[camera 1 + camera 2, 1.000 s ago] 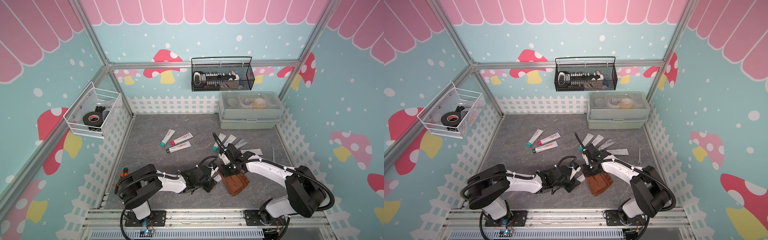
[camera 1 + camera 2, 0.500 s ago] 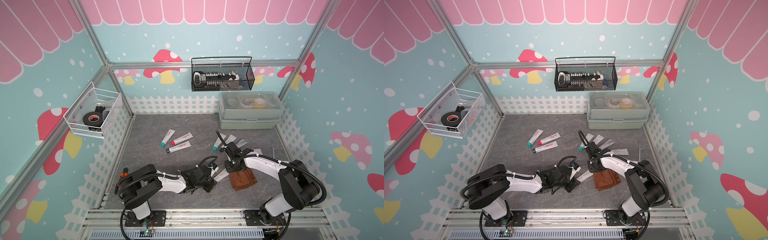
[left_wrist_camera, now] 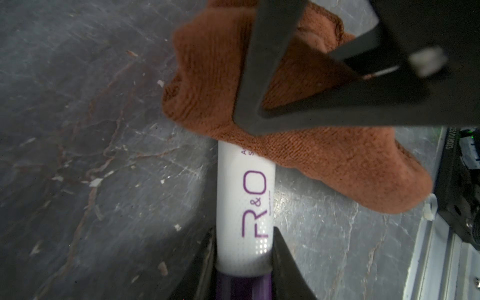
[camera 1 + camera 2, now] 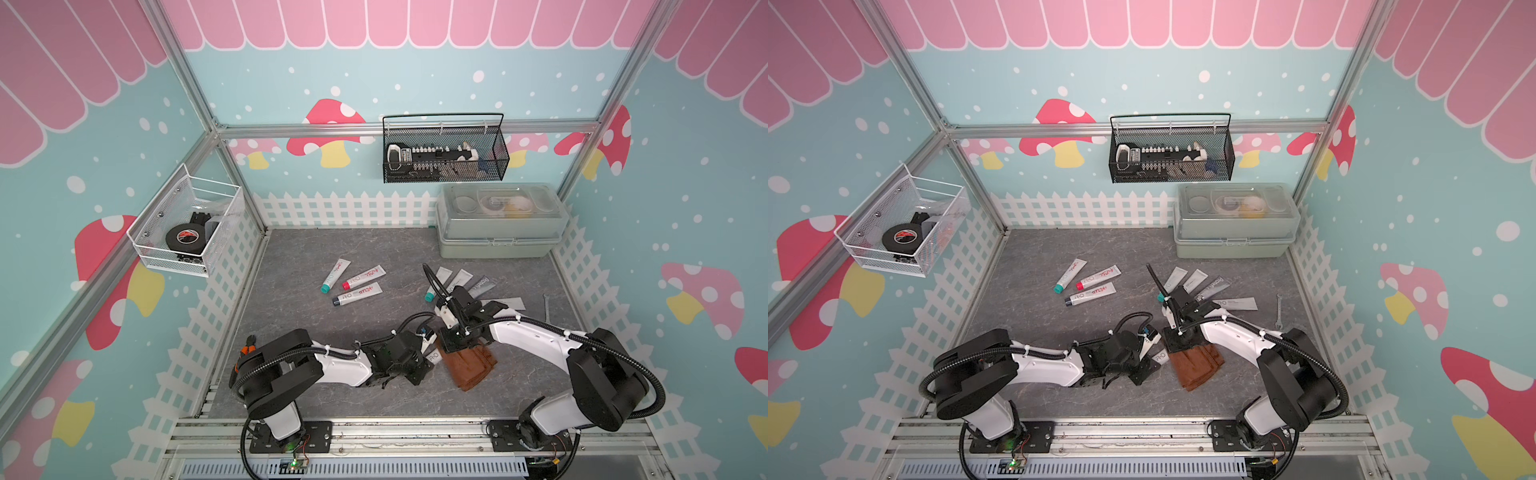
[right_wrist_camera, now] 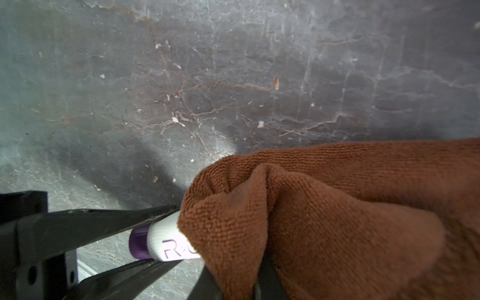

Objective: Wipe the surface of the toothpaste tube
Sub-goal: Wipe the dirt from the toothpaste tube.

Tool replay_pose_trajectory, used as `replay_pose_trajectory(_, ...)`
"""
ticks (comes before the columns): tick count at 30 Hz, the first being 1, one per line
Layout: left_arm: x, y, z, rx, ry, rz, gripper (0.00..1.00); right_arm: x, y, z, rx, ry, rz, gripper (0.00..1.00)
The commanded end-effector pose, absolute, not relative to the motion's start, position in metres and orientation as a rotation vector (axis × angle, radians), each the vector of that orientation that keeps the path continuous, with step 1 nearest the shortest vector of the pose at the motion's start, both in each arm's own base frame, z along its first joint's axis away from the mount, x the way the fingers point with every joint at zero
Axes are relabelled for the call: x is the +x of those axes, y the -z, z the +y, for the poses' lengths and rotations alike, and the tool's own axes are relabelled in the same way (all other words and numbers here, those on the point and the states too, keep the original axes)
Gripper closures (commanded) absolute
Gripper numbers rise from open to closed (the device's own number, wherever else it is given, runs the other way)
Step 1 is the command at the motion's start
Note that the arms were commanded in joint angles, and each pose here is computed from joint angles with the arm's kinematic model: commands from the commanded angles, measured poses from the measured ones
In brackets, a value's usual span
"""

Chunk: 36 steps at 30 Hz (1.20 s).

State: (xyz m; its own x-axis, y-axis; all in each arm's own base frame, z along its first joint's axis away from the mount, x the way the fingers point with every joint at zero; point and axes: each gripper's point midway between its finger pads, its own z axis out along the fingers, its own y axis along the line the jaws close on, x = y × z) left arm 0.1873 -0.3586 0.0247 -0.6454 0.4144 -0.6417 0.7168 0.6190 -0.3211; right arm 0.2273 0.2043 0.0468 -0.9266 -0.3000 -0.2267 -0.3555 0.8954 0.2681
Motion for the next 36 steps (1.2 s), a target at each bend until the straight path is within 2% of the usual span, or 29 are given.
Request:
replay_pose_trajectory(1, 0.187, -0.01, -0.344, 0.875, 0.695, 2.385, 0.72, 0.209, -0.024, 0.177, -0.53, -0.245, 3.017, 0.88)
replay_pose_trajectory(5, 0.187, -0.01, -0.343, 0.873, 0.694, 2.384, 0.72, 0.231, -0.016, 0.126, -0.468, 0.254, 2.991, 0.88)
replay_pose_trajectory(13, 0.186, -0.01, -0.341, 0.868, 0.692, 2.38, 0.72, 0.242, -0.007, 0.106, -0.434, 0.452, 2.97, 0.88)
replay_pose_trajectory(19, 0.186, -0.011, -0.341, 0.865, 0.692, 2.379, 0.72, 0.243, -0.008, 0.113, -0.397, 0.3, 2.982, 0.89)
replay_pose_trajectory(25, 0.187, -0.011, -0.341, 0.864, 0.691, 2.378, 0.72, 0.217, -0.02, 0.181, -0.478, -0.317, 3.013, 0.88)
replay_pose_trajectory(29, 0.187, -0.01, -0.342, 0.868, 0.688, 2.382, 0.72, 0.195, -0.032, 0.215, -0.55, -0.575, 2.994, 0.88)
replay_pose_trajectory(33, 0.19, -0.014, -0.341, 0.856, 0.68, 2.376, 0.72, 0.188, -0.032, 0.218, -0.564, -0.619, 2.994, 0.88)
replay_pose_trajectory(36, 0.192, -0.016, -0.339, 0.84, 0.67, 2.373, 0.72, 0.195, -0.017, 0.191, -0.556, -0.368, 3.037, 0.88)
